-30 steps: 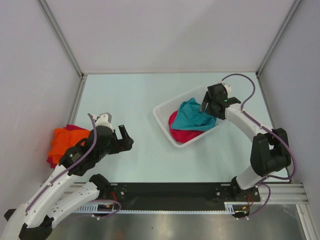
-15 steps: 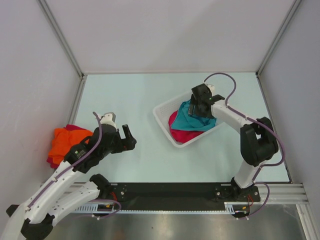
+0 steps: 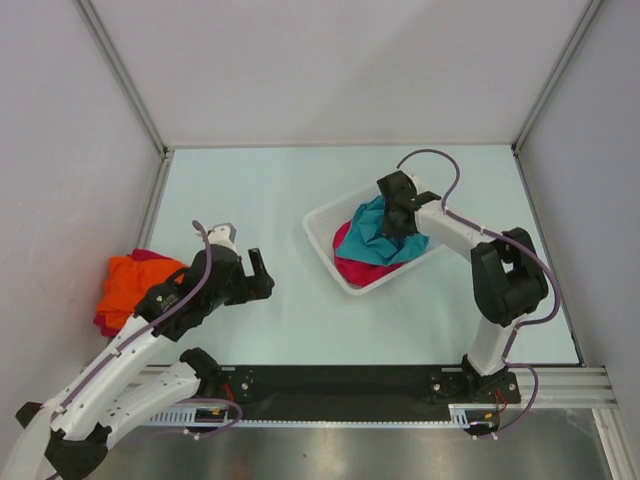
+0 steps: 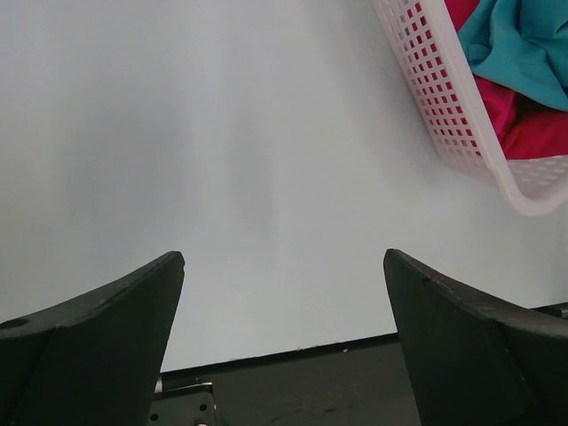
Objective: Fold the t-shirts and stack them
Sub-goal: Grab crumpled tshirt from bin with the right arm, then move the tshirt to the center of the board
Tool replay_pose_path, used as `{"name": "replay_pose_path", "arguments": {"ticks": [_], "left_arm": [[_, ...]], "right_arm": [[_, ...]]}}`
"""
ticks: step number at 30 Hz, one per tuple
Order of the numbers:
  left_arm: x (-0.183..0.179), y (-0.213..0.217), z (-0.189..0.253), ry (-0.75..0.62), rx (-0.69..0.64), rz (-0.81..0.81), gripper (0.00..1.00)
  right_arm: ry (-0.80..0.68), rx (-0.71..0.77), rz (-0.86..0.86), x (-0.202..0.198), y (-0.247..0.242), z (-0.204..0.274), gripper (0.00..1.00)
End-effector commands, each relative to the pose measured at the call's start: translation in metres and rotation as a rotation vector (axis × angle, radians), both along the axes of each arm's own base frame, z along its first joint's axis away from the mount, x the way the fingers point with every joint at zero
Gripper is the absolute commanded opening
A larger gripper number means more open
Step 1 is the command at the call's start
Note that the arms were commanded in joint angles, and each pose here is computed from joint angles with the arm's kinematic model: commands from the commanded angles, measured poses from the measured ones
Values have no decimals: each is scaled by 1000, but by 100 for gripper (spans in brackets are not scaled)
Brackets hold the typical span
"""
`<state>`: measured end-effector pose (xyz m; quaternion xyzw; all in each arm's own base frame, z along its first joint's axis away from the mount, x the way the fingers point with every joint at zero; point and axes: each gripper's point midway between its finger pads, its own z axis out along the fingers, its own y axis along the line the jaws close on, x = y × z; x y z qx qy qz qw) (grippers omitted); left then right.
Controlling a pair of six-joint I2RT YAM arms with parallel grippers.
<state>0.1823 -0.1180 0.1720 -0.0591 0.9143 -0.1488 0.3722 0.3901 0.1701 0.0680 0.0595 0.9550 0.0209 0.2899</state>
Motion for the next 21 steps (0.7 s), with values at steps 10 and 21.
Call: {"name": "replay_pose_path", "arguments": {"ticks": [10, 21], "left_arm": [[23, -55, 3, -3, -228, -126, 99], [55, -68, 6, 21, -283, -124, 99]], "right_arm": [[-441, -167, 46, -12, 20, 183, 0], [-767, -18, 292, -146, 108, 355, 0]]}}
